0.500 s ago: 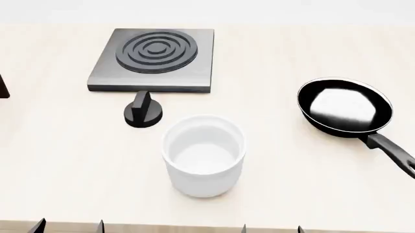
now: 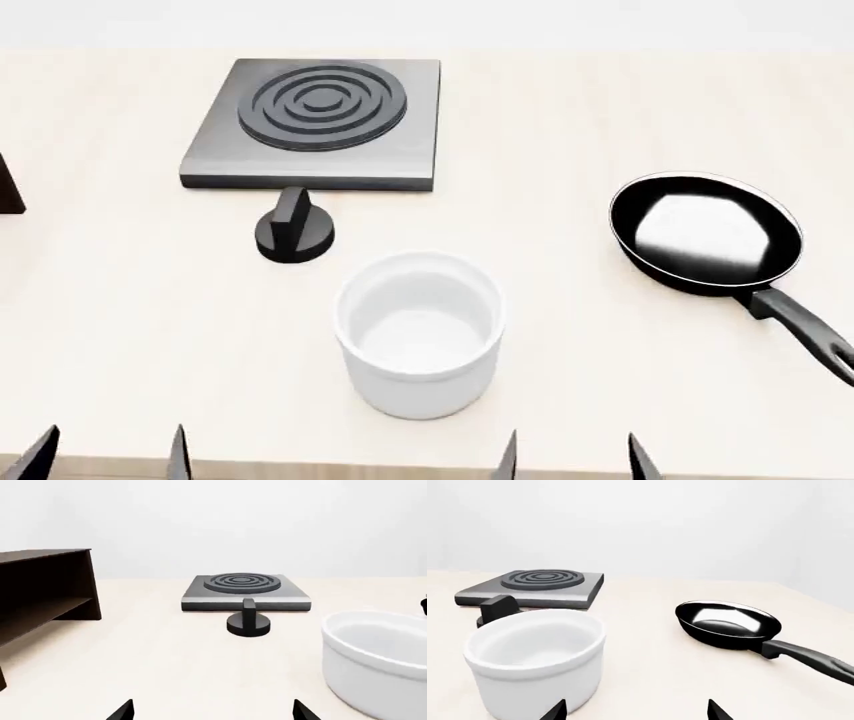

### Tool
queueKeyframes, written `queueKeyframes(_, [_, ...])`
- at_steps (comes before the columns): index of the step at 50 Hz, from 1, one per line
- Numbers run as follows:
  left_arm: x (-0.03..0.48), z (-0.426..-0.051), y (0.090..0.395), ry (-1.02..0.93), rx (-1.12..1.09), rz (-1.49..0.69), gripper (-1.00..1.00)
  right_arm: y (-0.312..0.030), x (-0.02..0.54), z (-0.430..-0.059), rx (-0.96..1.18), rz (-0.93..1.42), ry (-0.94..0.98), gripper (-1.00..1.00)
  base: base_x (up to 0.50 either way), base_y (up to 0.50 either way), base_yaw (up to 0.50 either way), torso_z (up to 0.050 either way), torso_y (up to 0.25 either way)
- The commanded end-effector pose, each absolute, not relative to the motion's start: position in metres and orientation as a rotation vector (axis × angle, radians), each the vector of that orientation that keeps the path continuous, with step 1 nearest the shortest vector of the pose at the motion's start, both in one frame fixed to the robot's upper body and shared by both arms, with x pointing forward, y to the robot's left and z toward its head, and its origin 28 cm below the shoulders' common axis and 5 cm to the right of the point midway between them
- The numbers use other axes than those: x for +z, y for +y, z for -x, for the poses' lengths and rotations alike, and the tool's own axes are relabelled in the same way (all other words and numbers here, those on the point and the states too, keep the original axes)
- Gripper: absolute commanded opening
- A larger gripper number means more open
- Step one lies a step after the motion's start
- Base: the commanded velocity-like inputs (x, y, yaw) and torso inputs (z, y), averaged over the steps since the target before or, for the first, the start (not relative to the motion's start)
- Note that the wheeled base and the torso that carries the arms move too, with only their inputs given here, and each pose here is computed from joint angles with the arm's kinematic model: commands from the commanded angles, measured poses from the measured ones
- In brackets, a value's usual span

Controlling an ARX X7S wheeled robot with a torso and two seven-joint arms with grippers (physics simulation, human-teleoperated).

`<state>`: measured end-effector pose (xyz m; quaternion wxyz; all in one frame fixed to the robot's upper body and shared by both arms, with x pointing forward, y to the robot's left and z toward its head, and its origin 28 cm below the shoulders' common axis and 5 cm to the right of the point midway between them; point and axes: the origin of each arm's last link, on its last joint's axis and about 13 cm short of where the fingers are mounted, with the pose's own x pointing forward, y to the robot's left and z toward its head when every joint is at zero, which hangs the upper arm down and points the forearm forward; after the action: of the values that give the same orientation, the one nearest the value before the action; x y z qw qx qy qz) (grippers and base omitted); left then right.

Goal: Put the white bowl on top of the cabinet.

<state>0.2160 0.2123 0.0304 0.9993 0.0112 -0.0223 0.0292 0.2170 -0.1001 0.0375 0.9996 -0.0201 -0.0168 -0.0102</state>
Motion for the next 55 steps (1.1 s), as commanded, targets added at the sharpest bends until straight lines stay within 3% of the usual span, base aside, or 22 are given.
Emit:
queueKeyframes(1, [0.076,-0.228,0.229,-0.186,0.184,-0.062,1.0,-0.111,0.09,-0.231,-0.061,0.071,-0.138,1.0,0.0,0.0,0.0,0.0,0.0])
queueKeyframes(32, [0.169,-0.267,0.298,-0.382,0.57,0.04,1.0,-0.194,0.193,-0.262,-0.467,0.058,-0.336,1.0,0.0,0.0,0.0,0.0,0.0])
queueKeyframes(55, [0.167,-0.261,0.308,-0.388,0.622,0.054,1.0,-0.207,0.198,-0.257,-0.55,0.082,-0.38,1.0,0.0,0.09,0.0,0.0,0.0])
